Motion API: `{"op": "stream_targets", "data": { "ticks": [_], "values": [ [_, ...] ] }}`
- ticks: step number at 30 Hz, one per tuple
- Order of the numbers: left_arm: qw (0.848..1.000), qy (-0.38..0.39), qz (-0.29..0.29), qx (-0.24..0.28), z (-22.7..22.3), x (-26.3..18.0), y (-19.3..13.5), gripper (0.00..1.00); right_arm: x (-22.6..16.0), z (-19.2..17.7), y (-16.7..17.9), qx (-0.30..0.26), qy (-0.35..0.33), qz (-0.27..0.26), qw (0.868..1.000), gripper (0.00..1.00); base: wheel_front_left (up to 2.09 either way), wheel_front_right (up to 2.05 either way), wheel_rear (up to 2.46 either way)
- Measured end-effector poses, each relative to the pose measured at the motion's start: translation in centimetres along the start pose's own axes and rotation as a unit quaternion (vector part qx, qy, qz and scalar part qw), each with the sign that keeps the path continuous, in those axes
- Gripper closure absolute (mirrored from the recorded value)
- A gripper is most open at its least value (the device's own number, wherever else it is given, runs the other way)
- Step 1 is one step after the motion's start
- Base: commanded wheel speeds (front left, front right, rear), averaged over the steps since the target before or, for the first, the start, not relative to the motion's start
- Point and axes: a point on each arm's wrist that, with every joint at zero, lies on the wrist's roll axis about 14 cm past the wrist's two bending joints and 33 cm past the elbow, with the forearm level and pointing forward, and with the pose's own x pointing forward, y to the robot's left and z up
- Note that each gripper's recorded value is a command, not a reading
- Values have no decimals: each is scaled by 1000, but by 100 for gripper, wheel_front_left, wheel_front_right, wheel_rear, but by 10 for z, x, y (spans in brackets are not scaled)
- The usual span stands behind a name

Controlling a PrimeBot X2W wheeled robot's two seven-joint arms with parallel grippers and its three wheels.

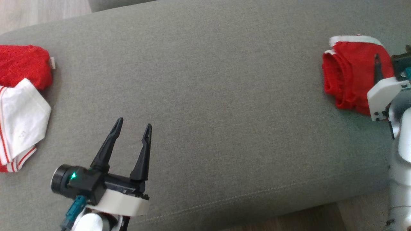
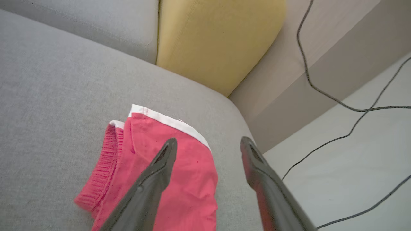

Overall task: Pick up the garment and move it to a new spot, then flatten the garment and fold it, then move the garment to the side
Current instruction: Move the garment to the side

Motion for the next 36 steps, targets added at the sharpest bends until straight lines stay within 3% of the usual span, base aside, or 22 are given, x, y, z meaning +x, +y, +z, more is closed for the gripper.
{"op": "stream_targets", "data": {
  "ticks": [5, 10, 14, 19, 22, 28, 36],
  "values": [
    [1000, 2, 30, 8, 1, -6, 11, 0, -11, 26, 20, 20, -61, 9, 998, 0, 0, 0, 0],
    [996, 9, 87, 13, 1, -24, 29, 0, -33, 36, 59, 80, -107, 61, 989, 0, 0, 0, 0],
    [991, 12, 131, 7, 2, -43, 44, 0, -65, 39, 116, 137, -120, 142, 973, 0, 0, 0, 0],
    [985, 6, 175, 7, 8, -72, 55, 0, -110, 42, 144, 232, -131, 188, 945, 0, 0, 0, 0],
    [982, -4, 189, 11, 15, -80, 60, 0, -122, 43, 148, 257, -134, 196, 937, 0, 0, 0, 0],
    [975, -28, 219, 32, 33, -97, 73, 0, -141, 80, 135, 296, -197, 198, 914, 0, 0, 0, 0],
    [974, -29, 222, 41, 35, -107, 71, 0, -158, 69, 135, 301, -189, 201, 913, 0, 0, 0, 0]
  ]
}}
